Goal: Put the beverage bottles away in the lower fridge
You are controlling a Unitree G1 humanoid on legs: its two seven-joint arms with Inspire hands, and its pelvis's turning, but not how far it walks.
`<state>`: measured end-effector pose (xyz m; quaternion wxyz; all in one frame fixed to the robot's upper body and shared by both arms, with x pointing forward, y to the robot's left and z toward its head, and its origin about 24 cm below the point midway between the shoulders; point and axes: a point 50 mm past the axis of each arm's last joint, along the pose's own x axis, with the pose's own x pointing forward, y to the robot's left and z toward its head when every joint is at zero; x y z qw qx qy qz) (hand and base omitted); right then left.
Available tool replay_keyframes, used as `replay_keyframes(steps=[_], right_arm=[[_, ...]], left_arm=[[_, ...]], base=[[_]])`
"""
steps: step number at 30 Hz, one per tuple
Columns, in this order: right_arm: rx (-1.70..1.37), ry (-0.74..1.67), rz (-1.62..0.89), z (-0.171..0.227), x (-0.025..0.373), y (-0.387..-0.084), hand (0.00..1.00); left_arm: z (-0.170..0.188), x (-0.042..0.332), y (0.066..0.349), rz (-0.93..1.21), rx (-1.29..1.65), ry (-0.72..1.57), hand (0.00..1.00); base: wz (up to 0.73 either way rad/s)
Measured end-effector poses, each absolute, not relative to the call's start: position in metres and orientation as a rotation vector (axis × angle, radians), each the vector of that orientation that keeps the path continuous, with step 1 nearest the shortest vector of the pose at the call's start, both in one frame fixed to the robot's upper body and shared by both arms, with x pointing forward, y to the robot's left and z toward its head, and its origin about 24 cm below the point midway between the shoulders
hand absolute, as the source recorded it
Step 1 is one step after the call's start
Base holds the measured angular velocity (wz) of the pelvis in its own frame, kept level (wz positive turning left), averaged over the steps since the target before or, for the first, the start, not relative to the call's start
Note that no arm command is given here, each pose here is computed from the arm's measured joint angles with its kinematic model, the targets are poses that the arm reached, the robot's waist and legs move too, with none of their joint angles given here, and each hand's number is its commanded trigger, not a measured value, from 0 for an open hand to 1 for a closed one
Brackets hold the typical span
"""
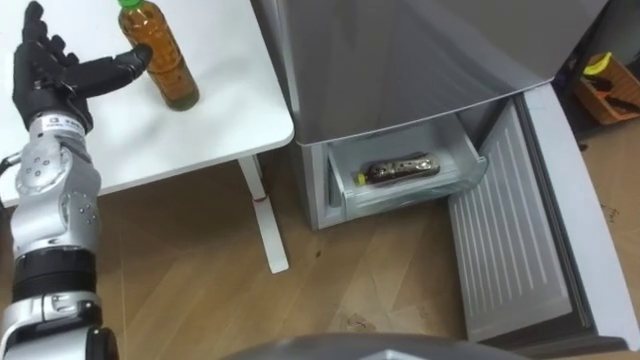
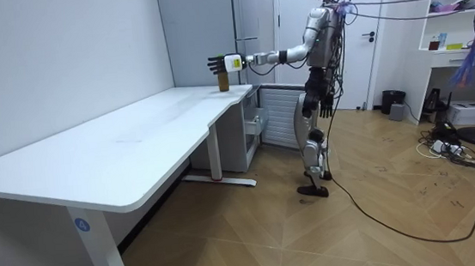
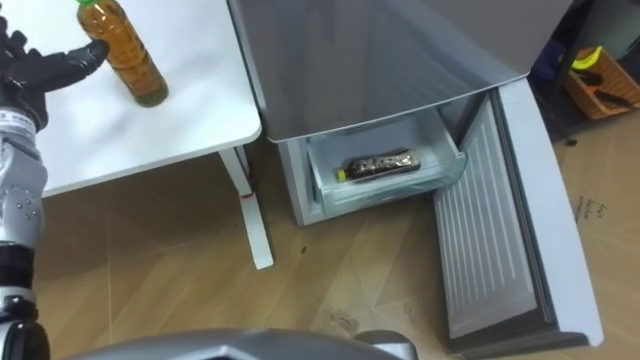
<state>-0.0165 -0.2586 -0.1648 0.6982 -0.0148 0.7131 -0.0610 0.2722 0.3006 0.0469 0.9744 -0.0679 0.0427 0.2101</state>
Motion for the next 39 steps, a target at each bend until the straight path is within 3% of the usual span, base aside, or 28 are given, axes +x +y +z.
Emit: replay_keyframes(steps=[21,39], right_arm=[[-0.052,1.599,-0.108,-0.165,-0.016,-0.257,0.0],[-0.032,1.568,-0.164,-0.168,-0.002,-0.251,0.0]], left_arm=[[0.053,0.286,0.309,0.35,-0.097,0.12,0.0],[0.08,0.313,0.317,0.32,-0.089,0.073,0.0]], base=[[0.0],[-0.02]])
